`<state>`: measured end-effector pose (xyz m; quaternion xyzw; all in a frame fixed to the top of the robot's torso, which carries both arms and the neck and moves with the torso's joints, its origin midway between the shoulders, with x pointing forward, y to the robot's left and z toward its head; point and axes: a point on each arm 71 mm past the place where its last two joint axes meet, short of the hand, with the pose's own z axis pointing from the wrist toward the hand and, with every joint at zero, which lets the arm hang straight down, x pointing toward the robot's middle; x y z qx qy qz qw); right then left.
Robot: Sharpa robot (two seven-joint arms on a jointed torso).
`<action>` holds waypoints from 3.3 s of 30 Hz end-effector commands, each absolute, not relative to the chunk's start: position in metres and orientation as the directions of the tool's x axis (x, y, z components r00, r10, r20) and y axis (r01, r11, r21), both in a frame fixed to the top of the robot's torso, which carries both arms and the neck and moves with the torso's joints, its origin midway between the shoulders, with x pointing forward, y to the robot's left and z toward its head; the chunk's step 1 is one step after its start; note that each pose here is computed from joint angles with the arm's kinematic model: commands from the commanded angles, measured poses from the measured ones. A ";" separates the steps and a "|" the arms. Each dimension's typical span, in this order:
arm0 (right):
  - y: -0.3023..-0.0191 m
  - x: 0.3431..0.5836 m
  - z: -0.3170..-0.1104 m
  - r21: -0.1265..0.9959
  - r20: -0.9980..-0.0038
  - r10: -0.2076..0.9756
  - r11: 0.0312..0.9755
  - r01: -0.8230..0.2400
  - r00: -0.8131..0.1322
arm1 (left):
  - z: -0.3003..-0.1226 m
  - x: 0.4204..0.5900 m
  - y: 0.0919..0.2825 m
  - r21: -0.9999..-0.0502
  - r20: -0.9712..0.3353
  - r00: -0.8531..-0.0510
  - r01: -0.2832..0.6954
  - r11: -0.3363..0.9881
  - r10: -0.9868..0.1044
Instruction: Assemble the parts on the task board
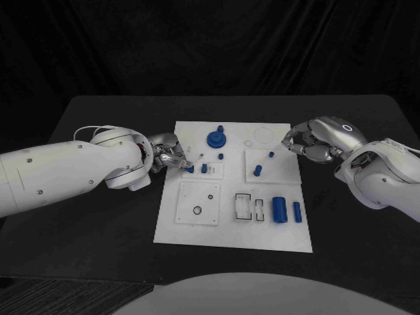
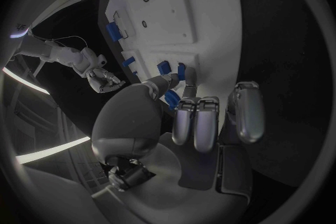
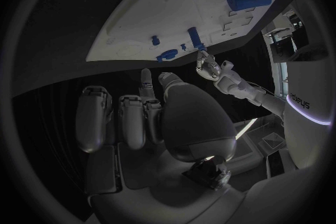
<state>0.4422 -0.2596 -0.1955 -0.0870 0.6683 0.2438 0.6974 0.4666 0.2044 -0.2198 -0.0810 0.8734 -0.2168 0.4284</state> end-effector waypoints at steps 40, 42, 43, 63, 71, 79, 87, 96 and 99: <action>-0.260 0.442 -0.196 0.206 -0.973 0.229 0.870 -0.448 -0.003 | -0.226 0.465 0.200 -0.430 -0.698 -0.651 0.046 0.901 -0.300; -0.260 0.442 -0.196 0.206 -0.973 0.229 0.870 -0.448 -0.003 | -0.226 0.465 0.201 -0.427 -0.697 -0.651 0.043 0.903 -0.299; -0.260 0.442 -0.196 0.206 -0.973 0.229 0.870 -0.449 -0.003 | -0.227 0.465 0.201 -0.426 -0.697 -0.651 0.040 0.904 -0.299; -0.265 0.438 -0.191 0.211 -0.966 0.256 0.866 -0.454 0.039 | -0.174 0.475 0.211 -0.601 -0.791 -0.345 0.285 0.747 -0.505; -0.266 0.434 -0.182 0.213 -0.957 0.280 0.857 -0.470 0.076 | -0.125 0.481 0.213 -0.424 -0.876 -0.142 0.681 0.597 -0.460; -0.264 0.435 -0.181 0.215 -0.956 0.283 0.848 -0.484 0.073 | -0.142 0.487 0.183 -0.063 -0.995 -0.012 0.857 0.512 -0.102; -0.261 0.435 -0.182 0.218 -0.958 0.282 0.841 -0.495 0.058 | -0.178 0.496 0.160 0.021 -0.996 -0.027 0.844 0.537 0.082; -0.260 0.434 -0.183 0.219 -0.959 0.278 0.840 -0.496 0.048 | -0.189 0.498 0.144 0.029 -0.990 -0.052 0.835 0.550 0.132; -0.259 0.435 -0.184 0.219 -0.960 0.277 0.840 -0.497 0.045 | -0.190 0.499 0.141 0.030 -0.989 -0.056 0.833 0.553 0.137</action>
